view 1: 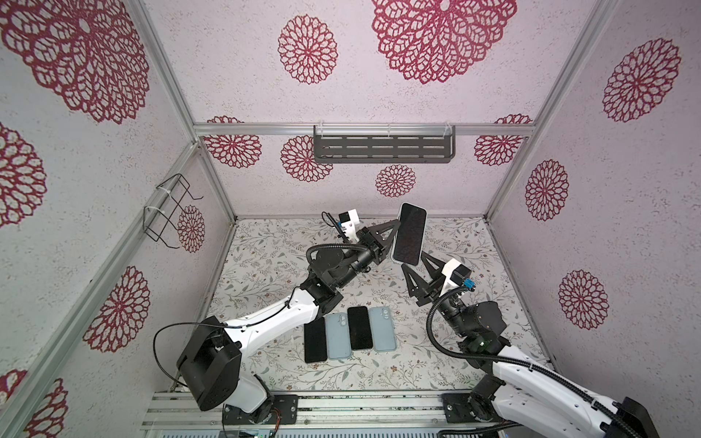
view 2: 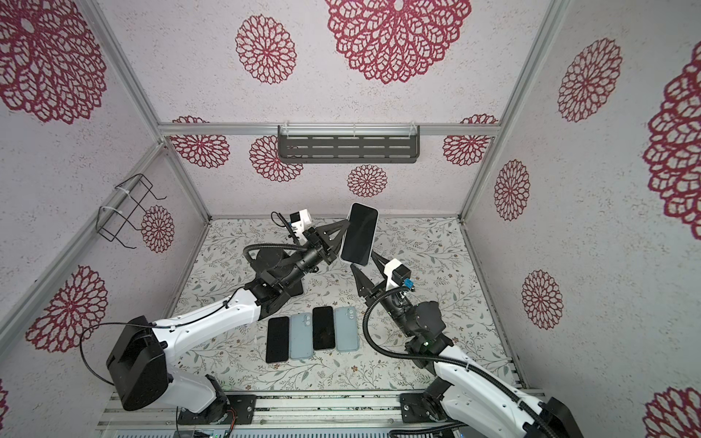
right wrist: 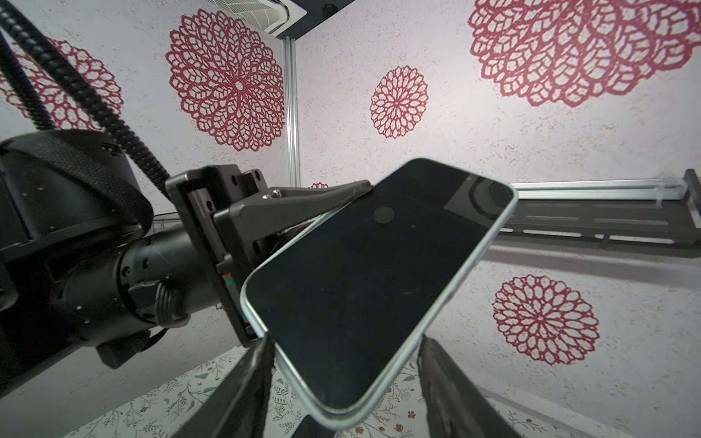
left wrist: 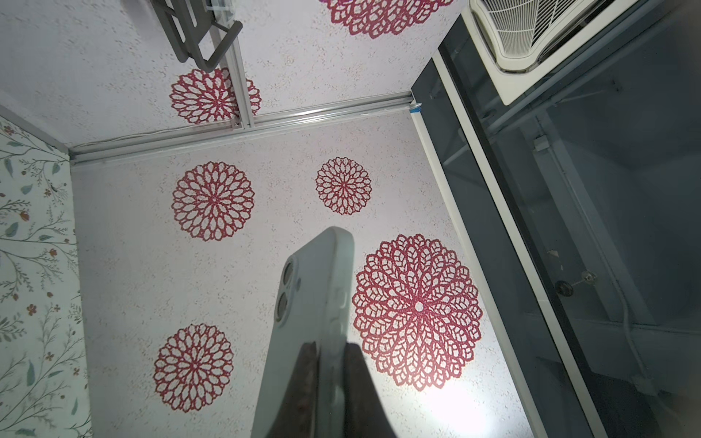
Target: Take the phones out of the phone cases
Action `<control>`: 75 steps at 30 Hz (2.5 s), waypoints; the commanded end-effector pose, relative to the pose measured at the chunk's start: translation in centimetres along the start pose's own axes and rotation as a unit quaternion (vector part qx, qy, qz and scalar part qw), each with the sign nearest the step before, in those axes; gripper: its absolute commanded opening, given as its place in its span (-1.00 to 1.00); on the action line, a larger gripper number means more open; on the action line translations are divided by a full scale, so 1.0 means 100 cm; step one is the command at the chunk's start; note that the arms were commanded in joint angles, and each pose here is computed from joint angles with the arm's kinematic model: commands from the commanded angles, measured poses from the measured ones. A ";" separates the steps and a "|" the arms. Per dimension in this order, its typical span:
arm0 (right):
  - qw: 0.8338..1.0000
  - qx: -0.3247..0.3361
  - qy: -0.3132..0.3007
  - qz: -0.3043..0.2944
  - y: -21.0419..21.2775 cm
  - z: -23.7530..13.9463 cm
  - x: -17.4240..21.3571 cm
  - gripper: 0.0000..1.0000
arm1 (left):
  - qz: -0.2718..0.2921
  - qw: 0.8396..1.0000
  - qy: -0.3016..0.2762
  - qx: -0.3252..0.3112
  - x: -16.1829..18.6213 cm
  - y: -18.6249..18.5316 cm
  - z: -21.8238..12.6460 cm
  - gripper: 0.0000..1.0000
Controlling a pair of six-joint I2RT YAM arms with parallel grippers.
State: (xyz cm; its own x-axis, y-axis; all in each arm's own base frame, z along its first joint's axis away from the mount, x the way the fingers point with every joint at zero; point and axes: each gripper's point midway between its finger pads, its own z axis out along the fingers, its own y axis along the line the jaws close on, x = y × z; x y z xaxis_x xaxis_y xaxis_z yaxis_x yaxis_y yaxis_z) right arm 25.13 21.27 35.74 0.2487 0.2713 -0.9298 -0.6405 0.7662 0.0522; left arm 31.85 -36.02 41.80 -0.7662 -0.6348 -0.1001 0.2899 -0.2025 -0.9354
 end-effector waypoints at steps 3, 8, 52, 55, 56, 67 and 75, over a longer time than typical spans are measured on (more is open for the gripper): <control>0.982 0.157 0.078 -0.068 -0.057 -0.010 0.054 0.26 | -0.046 0.988 0.118 0.085 0.058 -0.060 -0.003 -1.00; 0.980 0.163 0.077 -0.082 -0.059 -0.009 0.058 0.27 | -0.051 0.989 0.117 0.079 0.058 -0.053 -0.001 -1.00; 0.953 -0.205 -0.032 0.221 0.060 -0.040 -0.036 0.37 | 0.030 0.992 0.036 0.114 0.013 -0.060 -0.036 -1.00; 0.948 -0.208 -0.035 0.236 0.059 -0.040 -0.041 0.36 | 0.028 0.994 0.030 0.105 0.011 -0.052 -0.038 -1.00; 0.948 -0.207 -0.036 0.240 0.057 -0.040 -0.042 0.37 | 0.028 0.994 0.028 0.104 0.010 -0.050 -0.039 -1.00; 0.932 -0.184 -0.046 0.309 0.025 -0.034 -0.051 0.37 | 0.023 0.995 0.020 0.097 0.007 -0.037 -0.044 -1.00; 0.909 -0.220 -0.058 0.349 0.022 -0.024 -0.068 0.36 | 0.020 0.996 0.017 0.090 0.007 -0.026 -0.048 -1.00</control>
State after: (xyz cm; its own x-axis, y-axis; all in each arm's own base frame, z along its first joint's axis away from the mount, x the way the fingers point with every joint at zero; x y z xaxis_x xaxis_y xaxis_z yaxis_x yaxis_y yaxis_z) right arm 22.32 20.31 36.97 -0.2902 0.6372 -0.7139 -0.8322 0.2002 0.5170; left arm 28.75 -33.97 39.33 -0.7888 -0.5960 -0.1502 0.3466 -0.2295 -0.9095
